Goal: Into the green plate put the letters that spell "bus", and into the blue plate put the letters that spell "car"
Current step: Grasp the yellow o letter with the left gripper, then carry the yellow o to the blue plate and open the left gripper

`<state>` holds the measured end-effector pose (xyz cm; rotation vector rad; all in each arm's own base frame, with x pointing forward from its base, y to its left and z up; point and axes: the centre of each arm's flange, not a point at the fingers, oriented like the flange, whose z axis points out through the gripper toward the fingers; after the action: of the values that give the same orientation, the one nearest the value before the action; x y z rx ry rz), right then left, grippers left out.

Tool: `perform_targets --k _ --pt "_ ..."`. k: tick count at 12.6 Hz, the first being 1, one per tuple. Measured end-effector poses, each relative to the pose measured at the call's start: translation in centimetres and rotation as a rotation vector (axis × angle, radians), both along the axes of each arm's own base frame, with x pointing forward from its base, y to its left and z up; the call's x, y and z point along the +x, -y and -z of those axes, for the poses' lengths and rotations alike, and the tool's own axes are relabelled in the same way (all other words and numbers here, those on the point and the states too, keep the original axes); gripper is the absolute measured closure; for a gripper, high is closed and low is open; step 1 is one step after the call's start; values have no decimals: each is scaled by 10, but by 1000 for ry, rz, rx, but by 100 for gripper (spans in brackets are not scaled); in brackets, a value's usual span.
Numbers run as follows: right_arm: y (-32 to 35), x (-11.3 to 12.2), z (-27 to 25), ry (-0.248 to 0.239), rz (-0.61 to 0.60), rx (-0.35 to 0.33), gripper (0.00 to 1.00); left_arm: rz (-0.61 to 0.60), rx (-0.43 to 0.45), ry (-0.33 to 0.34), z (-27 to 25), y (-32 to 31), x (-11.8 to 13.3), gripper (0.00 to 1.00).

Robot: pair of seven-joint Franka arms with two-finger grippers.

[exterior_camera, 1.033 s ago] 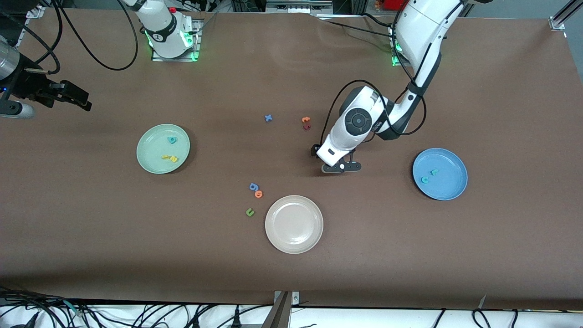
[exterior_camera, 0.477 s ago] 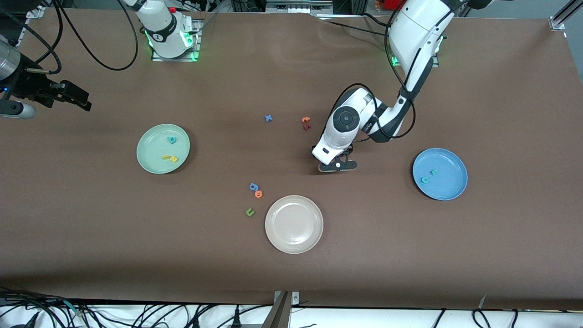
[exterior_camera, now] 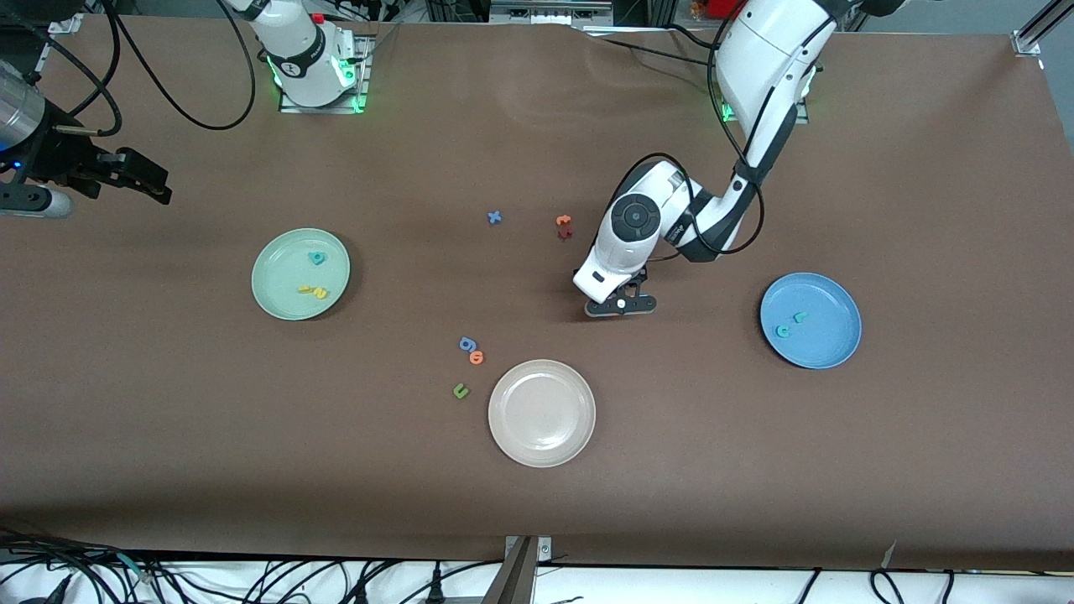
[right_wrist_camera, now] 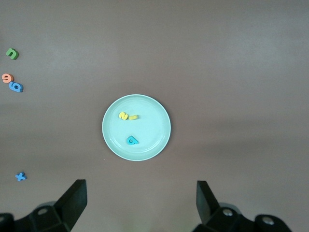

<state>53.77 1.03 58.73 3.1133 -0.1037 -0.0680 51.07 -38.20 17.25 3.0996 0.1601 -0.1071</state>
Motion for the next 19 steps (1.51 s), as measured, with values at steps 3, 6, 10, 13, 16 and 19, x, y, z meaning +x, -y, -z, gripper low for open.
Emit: perform_targets --k 3,6,10,13,16,19 --pt "0 0 0 0 -1 0 0 -1 -1 1 -1 0 1 73" --pt "-3 0 0 0 -5 0 0 66 -5 19 -5 -21 20 73" --pt "-3 0 0 0 -6 0 0 226 4 16 -38 -132 80 73" --pt "-3 0 0 0 -6 0 0 350 22 16 -48 -206 100 73" --pt "-3 0 0 0 -6 0 0 449 39 1 -42 -266 109 73" --pt "-4 0 0 0 -7 0 0 534 39 -8 -39 -319 114 73"
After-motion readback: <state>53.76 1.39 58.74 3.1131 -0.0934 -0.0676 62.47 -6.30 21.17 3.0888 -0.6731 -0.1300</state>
